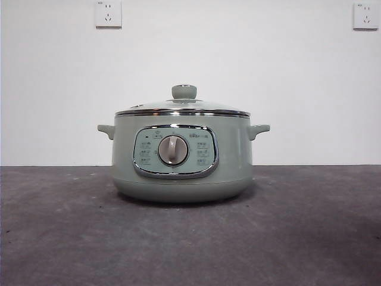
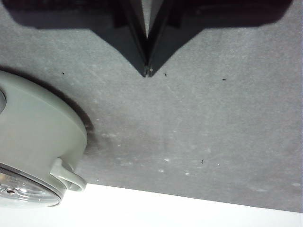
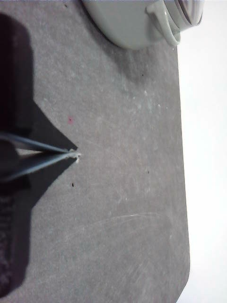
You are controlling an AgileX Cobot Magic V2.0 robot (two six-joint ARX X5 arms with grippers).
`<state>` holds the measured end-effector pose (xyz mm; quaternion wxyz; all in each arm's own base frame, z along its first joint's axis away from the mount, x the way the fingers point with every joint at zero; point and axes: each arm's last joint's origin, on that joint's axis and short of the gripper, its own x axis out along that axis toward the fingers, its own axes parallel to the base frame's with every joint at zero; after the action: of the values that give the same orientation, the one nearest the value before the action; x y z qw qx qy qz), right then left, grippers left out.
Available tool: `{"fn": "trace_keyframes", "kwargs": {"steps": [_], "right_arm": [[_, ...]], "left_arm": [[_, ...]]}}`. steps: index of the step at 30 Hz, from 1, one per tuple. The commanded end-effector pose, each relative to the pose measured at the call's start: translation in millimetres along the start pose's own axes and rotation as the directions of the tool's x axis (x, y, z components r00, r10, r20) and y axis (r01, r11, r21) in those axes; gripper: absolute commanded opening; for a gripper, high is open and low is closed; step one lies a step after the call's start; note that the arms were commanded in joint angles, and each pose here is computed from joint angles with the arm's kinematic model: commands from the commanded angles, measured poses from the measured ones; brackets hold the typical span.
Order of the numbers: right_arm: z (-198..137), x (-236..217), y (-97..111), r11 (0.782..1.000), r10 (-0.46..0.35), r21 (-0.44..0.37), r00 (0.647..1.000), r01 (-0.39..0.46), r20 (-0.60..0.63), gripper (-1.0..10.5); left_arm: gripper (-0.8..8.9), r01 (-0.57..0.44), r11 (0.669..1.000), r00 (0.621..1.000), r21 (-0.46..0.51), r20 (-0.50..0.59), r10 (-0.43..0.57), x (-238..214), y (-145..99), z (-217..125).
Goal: Pick up the corn,open the lid,put the corn in the pot,close the lid
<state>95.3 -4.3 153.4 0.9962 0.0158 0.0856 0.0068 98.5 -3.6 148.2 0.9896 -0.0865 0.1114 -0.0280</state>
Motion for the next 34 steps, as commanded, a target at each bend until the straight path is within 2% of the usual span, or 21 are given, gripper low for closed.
{"fn": "trace_keyframes", "kwargs": {"steps": [1, 7, 10, 34], "right_arm": [[-2.5, 0.9, -0.1, 1.000, 0.000, -0.003, 1.000, 0.000, -0.002, 0.0], [-2.5, 0.9, -0.1, 1.000, 0.000, -0.003, 1.000, 0.000, -0.002, 0.0], [-2.5, 0.9, -0.1, 1.000, 0.000, -0.003, 1.000, 0.000, -0.002, 0.0], [-2.5, 0.9, -0.1, 1.000, 0.000, -0.003, 1.000, 0.000, -0.002, 0.0]], "left_arm": [[-0.03, -0.005, 1.000, 1.000, -0.008, -0.004, 0.005, 1.1, 0.8, -2.8], [-0.03, -0.005, 0.995, 1.000, 0.101, -0.004, 0.006, 1.1, 0.8, -2.8], [-0.03, -0.005, 0.992, 1.000, 0.124, -0.004, 0.006, 1.1, 0.8, -2.8], [-0.03, -0.005, 0.992, 1.000, 0.126, -0.004, 0.005, 1.1, 0.8, -2.8]]}}
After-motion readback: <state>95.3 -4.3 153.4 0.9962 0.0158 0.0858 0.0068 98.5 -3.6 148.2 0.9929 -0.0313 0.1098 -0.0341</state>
